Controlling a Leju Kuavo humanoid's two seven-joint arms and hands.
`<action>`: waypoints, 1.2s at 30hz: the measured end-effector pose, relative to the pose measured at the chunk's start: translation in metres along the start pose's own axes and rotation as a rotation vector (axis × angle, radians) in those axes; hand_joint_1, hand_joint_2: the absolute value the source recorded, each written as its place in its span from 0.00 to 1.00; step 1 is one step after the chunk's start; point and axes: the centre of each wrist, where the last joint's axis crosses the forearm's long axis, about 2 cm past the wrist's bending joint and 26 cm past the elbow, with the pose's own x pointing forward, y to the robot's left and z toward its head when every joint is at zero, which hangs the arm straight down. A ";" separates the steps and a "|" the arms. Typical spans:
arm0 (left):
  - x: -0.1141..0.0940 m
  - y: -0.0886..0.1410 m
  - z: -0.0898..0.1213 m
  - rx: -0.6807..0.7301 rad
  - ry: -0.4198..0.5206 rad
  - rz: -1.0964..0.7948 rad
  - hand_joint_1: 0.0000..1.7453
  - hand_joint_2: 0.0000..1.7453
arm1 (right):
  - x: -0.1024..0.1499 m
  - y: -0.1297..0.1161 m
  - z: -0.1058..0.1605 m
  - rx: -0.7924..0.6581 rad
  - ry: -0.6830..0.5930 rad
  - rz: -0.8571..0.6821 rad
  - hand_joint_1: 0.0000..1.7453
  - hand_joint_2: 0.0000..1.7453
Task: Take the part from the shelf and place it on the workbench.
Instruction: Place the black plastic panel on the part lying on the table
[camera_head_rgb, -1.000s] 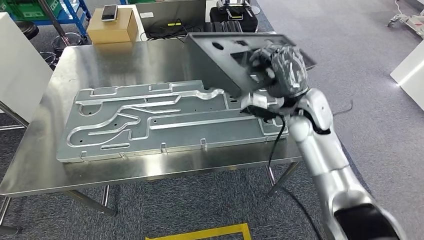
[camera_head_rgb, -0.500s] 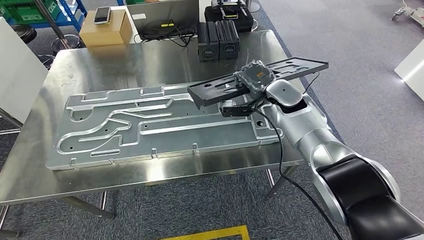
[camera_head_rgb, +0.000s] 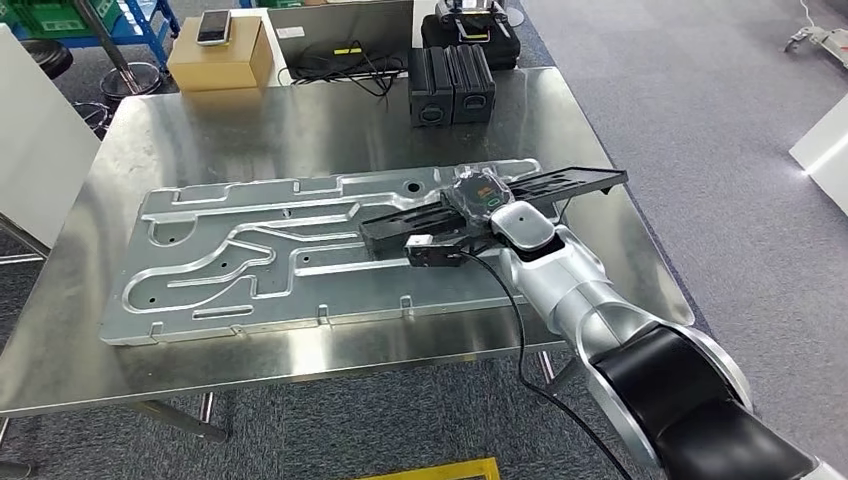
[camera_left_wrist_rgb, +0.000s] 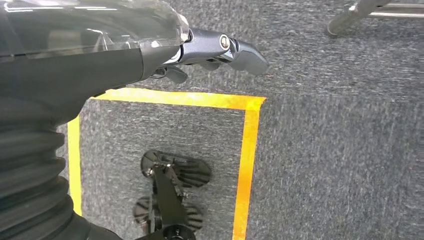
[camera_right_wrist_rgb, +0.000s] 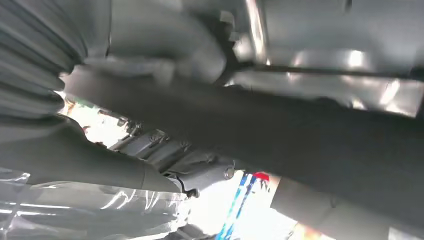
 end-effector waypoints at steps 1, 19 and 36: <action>0.001 -0.001 -0.001 -0.001 -0.002 -0.003 0.00 1.00 | 0.002 -0.004 -0.002 -0.016 0.011 -0.007 0.00 0.00; 0.004 -0.003 -0.002 0.035 0.023 -0.030 0.00 0.00 | 0.058 -0.066 -0.026 -0.207 -0.264 -0.879 0.00 0.00; -0.005 -0.006 0.003 0.033 0.042 0.018 0.00 0.00 | -0.020 -0.137 -0.002 -0.851 -0.444 -1.495 0.00 0.00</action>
